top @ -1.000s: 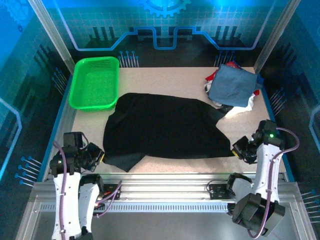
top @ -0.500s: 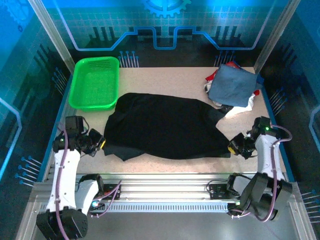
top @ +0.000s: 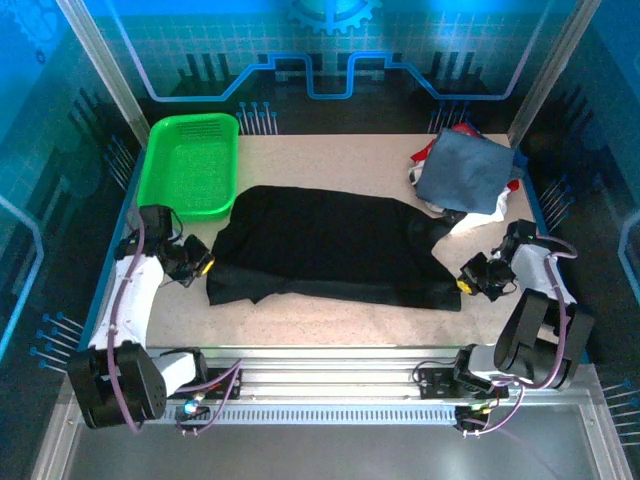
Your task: Fold and stack the t-shirts
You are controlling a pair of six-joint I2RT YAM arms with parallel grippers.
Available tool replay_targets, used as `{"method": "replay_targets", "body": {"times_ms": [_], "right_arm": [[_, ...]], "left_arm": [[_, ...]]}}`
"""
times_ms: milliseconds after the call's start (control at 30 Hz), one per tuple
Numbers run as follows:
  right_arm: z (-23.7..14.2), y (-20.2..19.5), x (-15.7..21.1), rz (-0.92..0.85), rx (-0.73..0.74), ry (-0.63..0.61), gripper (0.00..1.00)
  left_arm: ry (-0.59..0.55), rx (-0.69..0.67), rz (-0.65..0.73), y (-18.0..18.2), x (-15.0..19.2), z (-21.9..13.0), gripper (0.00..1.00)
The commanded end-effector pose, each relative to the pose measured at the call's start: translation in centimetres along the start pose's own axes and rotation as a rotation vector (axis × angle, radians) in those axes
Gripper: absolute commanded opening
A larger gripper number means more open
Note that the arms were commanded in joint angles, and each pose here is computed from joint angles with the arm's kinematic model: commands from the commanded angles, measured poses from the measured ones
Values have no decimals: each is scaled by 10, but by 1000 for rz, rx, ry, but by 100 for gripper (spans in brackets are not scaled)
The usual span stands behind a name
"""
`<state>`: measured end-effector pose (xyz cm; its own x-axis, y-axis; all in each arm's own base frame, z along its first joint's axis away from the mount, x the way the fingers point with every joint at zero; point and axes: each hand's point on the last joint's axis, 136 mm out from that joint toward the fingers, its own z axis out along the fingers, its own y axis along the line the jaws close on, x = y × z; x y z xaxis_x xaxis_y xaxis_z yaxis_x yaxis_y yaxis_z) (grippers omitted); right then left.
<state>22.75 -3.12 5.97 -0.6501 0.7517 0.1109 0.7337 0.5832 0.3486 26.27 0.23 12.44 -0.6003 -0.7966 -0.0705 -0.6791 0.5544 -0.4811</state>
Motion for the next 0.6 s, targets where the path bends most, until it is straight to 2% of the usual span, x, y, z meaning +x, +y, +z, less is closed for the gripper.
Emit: {"method": "replay_targets", "body": {"times_ms": [0, 300, 567], "right_arm": [[0, 9, -16, -52, -1, -34, 0], [15, 9, -30, -46, 13, -12, 0], [25, 17, -51, -44, 10, -5, 4]], "left_arm": [[-28, 28, 89, -18, -16, -2, 0], [4, -31, 113, -11, -26, 24, 0], [14, -15, 132, -31, -42, 49, 0]]}}
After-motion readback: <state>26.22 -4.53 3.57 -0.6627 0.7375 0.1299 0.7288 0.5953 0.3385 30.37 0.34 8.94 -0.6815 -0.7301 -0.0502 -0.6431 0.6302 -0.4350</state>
